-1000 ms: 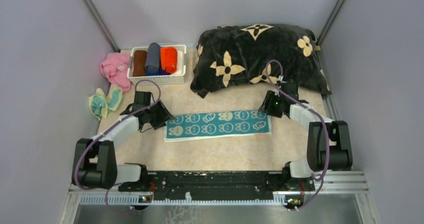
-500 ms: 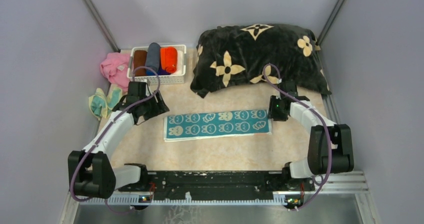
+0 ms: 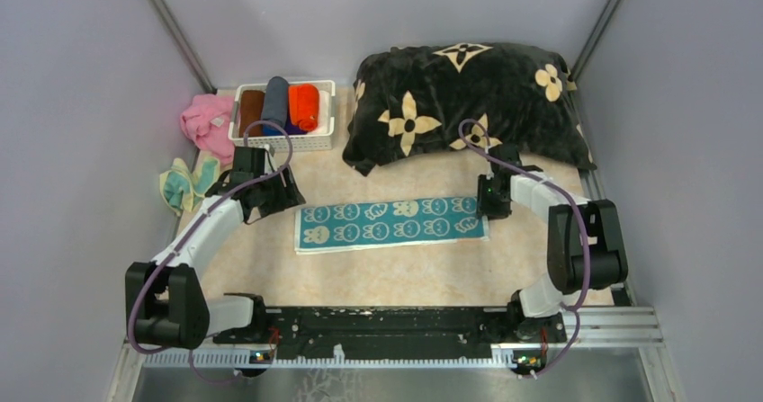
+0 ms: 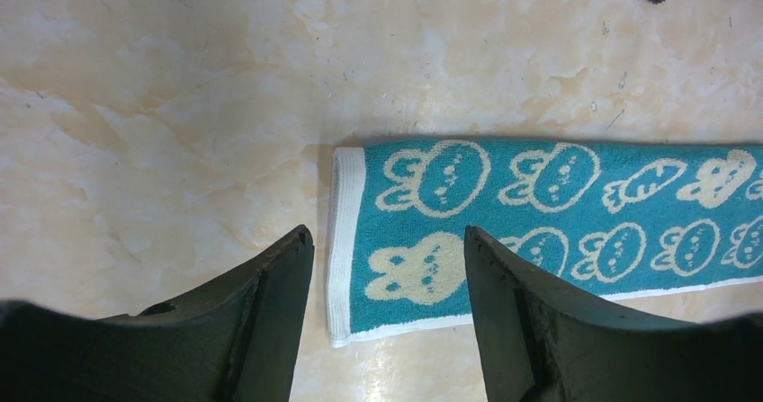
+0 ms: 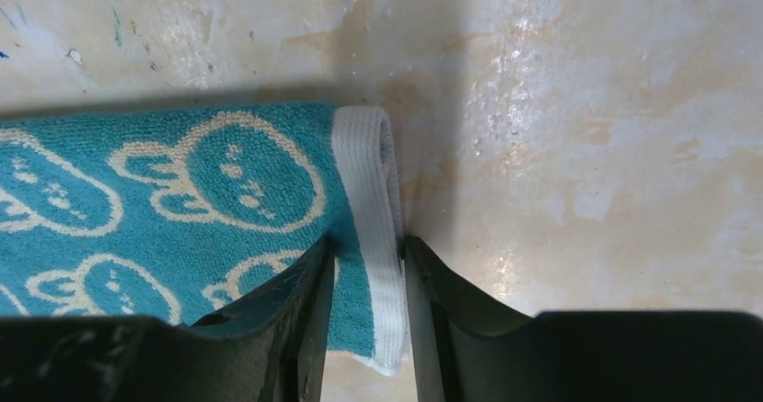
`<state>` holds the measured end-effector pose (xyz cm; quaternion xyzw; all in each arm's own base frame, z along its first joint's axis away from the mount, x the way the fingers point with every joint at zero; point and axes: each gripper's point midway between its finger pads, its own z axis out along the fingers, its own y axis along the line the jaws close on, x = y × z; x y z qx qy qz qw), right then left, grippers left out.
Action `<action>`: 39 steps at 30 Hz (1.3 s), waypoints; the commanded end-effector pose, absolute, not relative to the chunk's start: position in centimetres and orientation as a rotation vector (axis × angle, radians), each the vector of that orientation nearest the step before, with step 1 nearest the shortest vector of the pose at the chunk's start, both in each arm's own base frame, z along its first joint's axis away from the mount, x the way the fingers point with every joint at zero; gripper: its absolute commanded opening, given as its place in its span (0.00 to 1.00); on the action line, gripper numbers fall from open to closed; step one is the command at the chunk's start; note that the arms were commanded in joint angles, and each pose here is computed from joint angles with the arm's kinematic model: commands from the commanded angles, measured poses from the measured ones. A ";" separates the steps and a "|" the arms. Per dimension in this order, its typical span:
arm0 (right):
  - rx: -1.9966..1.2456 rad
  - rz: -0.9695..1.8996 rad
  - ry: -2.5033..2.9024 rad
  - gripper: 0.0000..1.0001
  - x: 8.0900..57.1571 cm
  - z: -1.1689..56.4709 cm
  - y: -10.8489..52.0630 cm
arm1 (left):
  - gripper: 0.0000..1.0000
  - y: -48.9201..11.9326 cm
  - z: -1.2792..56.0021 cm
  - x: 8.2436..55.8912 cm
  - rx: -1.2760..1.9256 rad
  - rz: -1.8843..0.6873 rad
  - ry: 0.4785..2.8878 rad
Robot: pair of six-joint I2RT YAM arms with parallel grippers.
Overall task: Roll the towels
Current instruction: Fold the towel at the center of the board.
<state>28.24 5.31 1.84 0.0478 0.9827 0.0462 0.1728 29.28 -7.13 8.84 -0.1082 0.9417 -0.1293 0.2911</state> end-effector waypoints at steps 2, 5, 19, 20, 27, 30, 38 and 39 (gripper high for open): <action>0.104 0.032 2.885 0.34 26.9 0.0 5.3 | 0.68 -7.4 9.4 29.6 -0.252 -0.367 2.499; 0.063 0.024 2.928 0.30 26.4 -0.9 6.0 | 0.67 -7.4 9.3 29.5 -0.251 -0.369 2.501; 0.202 -0.434 2.652 0.00 31.2 7.4 -1.9 | 0.72 -10.2 9.8 29.2 -0.273 -0.583 2.489; 0.221 -0.476 2.629 0.00 31.4 8.3 -2.8 | 0.72 -10.6 9.5 29.0 -0.287 -0.616 2.497; 0.080 -0.175 2.521 0.00 33.2 12.5 2.5 | 0.71 -14.7 7.8 28.6 -0.281 -0.778 2.538; -0.031 -0.018 2.557 0.00 32.4 12.6 6.5 | 0.68 -17.1 6.7 28.4 -0.252 -0.825 2.572; -0.243 0.353 2.572 0.00 29.9 13.3 17.5 | 0.51 -17.6 3.4 28.0 -0.273 -0.722 2.644; -0.285 0.390 2.571 0.00 29.5 13.3 19.1 | 0.49 -17.5 3.1 27.9 -0.276 -0.718 2.653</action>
